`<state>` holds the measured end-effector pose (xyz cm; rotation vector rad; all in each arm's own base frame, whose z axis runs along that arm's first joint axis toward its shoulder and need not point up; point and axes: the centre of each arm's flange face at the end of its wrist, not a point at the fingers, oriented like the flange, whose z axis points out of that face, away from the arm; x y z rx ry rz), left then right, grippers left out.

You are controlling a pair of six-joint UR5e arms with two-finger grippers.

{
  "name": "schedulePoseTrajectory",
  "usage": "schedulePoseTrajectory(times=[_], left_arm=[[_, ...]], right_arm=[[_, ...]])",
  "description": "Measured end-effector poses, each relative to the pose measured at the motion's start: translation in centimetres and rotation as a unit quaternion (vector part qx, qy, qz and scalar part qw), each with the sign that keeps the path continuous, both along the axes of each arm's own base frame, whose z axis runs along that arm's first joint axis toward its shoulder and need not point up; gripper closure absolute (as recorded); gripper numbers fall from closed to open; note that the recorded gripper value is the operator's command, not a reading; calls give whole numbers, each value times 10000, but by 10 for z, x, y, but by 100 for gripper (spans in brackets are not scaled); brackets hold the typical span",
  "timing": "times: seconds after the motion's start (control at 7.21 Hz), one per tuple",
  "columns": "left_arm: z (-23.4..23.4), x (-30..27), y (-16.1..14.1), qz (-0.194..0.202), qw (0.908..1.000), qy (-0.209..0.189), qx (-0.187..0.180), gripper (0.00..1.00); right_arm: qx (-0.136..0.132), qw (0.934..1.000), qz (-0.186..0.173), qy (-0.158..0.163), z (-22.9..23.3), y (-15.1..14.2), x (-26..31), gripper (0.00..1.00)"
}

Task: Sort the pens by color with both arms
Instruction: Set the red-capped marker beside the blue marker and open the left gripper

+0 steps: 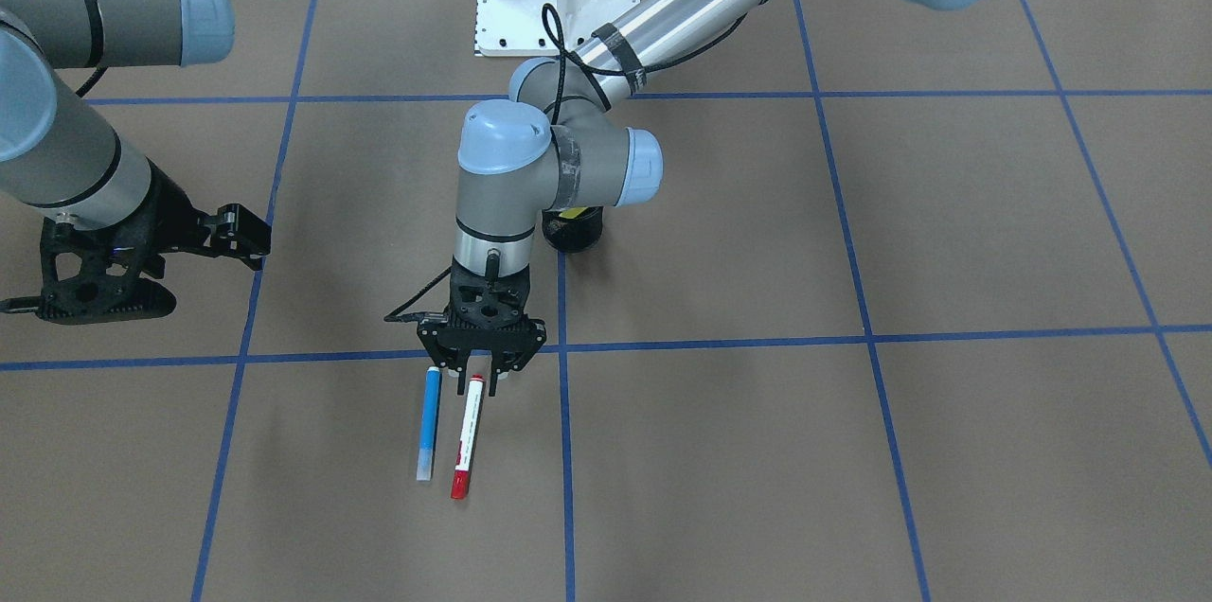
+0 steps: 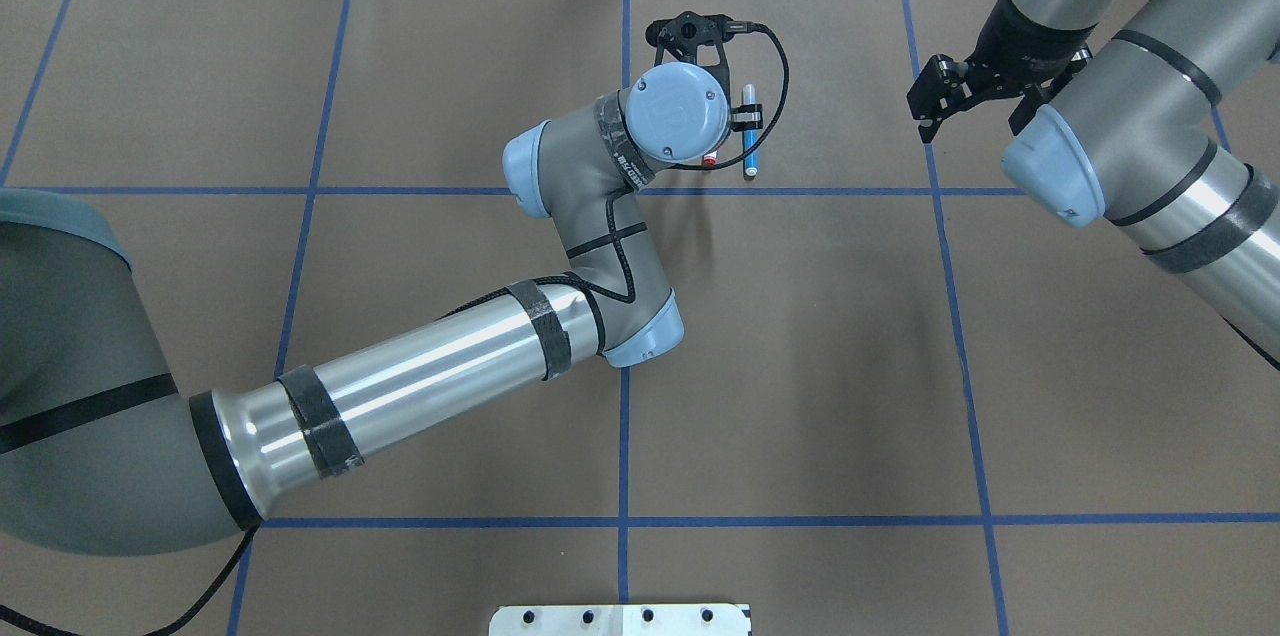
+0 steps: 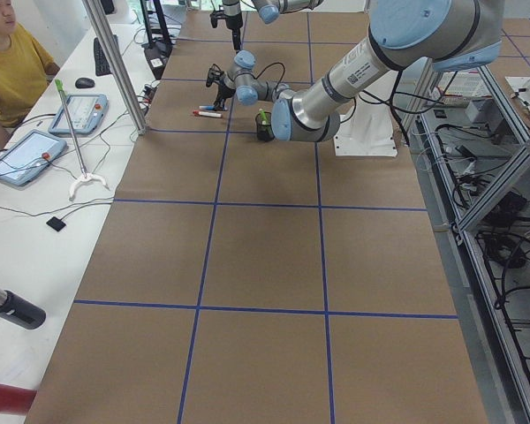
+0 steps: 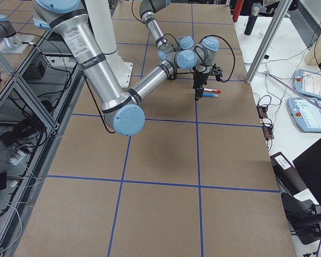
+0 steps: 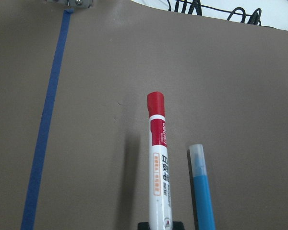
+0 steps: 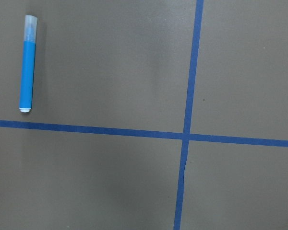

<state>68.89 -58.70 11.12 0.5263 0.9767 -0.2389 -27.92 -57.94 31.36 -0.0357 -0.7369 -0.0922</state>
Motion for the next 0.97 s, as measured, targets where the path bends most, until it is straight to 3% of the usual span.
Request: schedulePoseTrajectory(times=[0.55,0.97], left_arm=[[-16,-10,4,130,9998,43,109,1],[-45,-87,23,847,9958,-197,-286,1]], right_arm=[[8,10000,18,-17,-4,0,-1,1],[15,9997,167,-164,-17,-1,-3,1]])
